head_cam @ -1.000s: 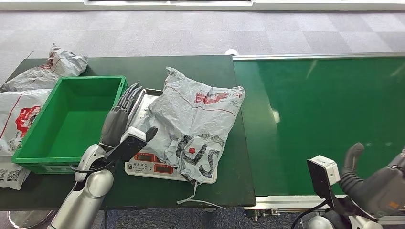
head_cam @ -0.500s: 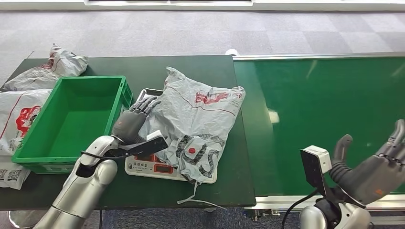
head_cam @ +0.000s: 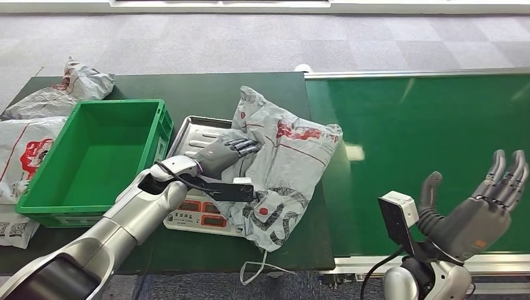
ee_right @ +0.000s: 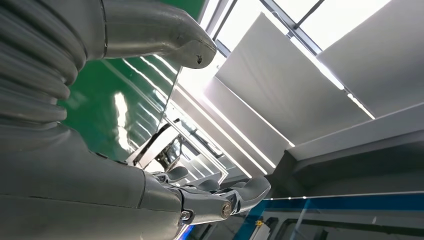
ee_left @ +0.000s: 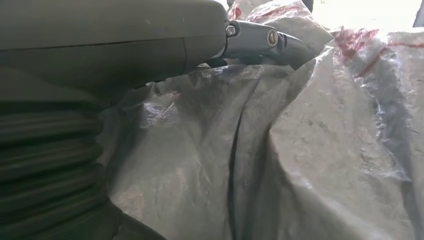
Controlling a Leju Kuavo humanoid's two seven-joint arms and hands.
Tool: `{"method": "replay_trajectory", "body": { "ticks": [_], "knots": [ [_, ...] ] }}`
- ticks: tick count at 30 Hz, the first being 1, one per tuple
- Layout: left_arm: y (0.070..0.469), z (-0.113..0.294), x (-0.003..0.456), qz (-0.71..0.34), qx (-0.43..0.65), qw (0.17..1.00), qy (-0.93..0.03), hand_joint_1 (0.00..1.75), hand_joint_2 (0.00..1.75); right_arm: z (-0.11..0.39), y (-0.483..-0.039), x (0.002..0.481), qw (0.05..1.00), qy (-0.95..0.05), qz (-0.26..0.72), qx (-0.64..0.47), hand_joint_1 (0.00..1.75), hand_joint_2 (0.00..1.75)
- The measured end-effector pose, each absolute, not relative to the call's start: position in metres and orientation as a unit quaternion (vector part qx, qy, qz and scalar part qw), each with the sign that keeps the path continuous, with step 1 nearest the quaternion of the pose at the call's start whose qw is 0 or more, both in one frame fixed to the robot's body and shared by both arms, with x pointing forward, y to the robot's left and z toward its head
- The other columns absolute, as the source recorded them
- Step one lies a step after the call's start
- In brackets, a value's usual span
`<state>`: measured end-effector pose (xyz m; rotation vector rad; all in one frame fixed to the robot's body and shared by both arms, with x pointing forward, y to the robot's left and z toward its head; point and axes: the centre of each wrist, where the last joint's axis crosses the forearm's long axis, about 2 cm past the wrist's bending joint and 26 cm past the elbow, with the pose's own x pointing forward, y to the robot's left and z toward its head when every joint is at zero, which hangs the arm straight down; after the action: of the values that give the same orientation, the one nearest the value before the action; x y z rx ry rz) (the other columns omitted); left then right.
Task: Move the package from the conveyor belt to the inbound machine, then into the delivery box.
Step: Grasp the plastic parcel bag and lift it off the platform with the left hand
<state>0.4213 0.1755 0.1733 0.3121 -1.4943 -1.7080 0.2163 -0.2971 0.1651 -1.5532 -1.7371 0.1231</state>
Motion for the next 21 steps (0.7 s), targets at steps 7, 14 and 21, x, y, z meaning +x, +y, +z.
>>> {"method": "replay_trajectory", "body": {
  "ticks": [7,14,21],
  "knots": [
    [0.165,0.168,0.420,-0.704,0.112,0.400,-0.575,1.75,1.75,0.161,-0.297,0.212,0.403,-0.684,0.044,-0.606,0.00,1.75],
    [0.162,0.165,0.419,-0.719,0.107,0.392,-0.565,1.75,1.75,0.161,-0.297,0.212,0.405,-0.683,0.041,-0.606,0.00,1.75],
    [0.165,0.165,0.419,-0.708,0.108,0.398,-0.574,1.75,1.75,0.161,-0.297,0.211,0.409,-0.688,0.030,-0.599,0.00,1.75]
  ]
}}
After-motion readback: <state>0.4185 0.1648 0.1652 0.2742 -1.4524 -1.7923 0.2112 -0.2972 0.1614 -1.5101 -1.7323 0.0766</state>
